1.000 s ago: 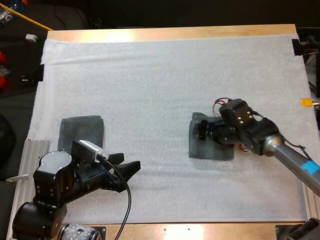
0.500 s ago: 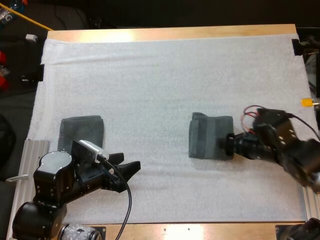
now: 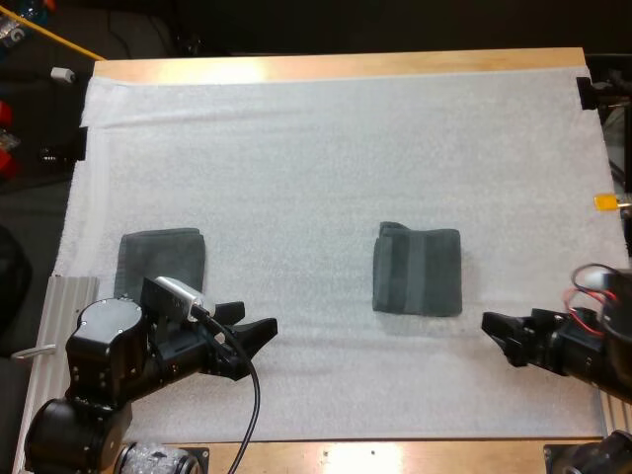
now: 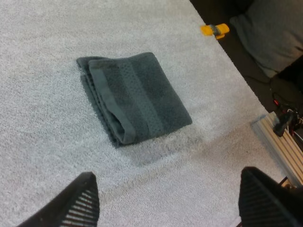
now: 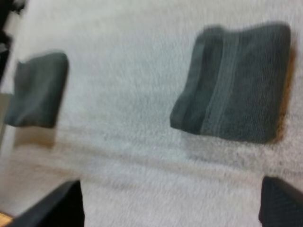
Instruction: Pick towel from pile, fold and stack
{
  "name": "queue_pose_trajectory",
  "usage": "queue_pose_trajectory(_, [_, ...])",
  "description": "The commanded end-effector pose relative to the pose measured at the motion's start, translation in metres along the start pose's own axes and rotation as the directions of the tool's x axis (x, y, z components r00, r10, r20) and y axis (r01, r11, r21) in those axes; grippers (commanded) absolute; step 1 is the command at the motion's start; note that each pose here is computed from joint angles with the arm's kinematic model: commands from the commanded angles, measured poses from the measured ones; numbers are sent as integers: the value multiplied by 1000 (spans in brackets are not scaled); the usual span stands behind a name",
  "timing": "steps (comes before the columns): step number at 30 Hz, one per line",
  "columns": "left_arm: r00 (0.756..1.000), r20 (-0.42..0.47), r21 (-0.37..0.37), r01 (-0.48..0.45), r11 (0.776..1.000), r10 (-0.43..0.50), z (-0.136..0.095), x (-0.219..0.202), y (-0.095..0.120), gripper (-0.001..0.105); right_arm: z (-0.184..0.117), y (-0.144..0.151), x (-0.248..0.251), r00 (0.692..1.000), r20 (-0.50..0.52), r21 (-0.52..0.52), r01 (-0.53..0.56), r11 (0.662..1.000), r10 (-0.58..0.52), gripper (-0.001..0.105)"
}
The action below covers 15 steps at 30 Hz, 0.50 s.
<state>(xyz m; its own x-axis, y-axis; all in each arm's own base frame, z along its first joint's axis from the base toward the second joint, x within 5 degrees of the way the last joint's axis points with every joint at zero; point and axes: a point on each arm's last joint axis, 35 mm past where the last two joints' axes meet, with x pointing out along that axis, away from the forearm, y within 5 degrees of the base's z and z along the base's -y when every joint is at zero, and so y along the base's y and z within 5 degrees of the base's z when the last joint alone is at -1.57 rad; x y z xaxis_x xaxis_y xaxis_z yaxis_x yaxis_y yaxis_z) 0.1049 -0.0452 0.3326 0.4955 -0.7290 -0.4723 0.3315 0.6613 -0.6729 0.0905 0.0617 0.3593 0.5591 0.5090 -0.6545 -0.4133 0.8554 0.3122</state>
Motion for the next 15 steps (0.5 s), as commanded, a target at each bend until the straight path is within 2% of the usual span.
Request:
queue_pose_trajectory(1, [1000, 4, 4, -11, 1000, 11, 2, 1, 0, 62, -2, 0, -4, 1000, -1, 9, -6, 1000, 6, 72])
queue_pose_trajectory(10, [994, -107, -68, -40, 997, 32, 15, 32, 17, 65, -5, 0, -7, 1000, -4, 12, -5, 1000, 5, 72])
queue_pose_trajectory(13, [991, -133, -60, -17, 998, 9, 23, 51, 19, 65, -5, 0, -7, 1000, -4, 12, -5, 1000, 5, 72])
queue_pose_trajectory(15, [989, -144, -82, -3, 997, -9, 29, 68, 19, 65, -5, 0, -7, 1000, -4, 12, -5, 1000, 5, 72])
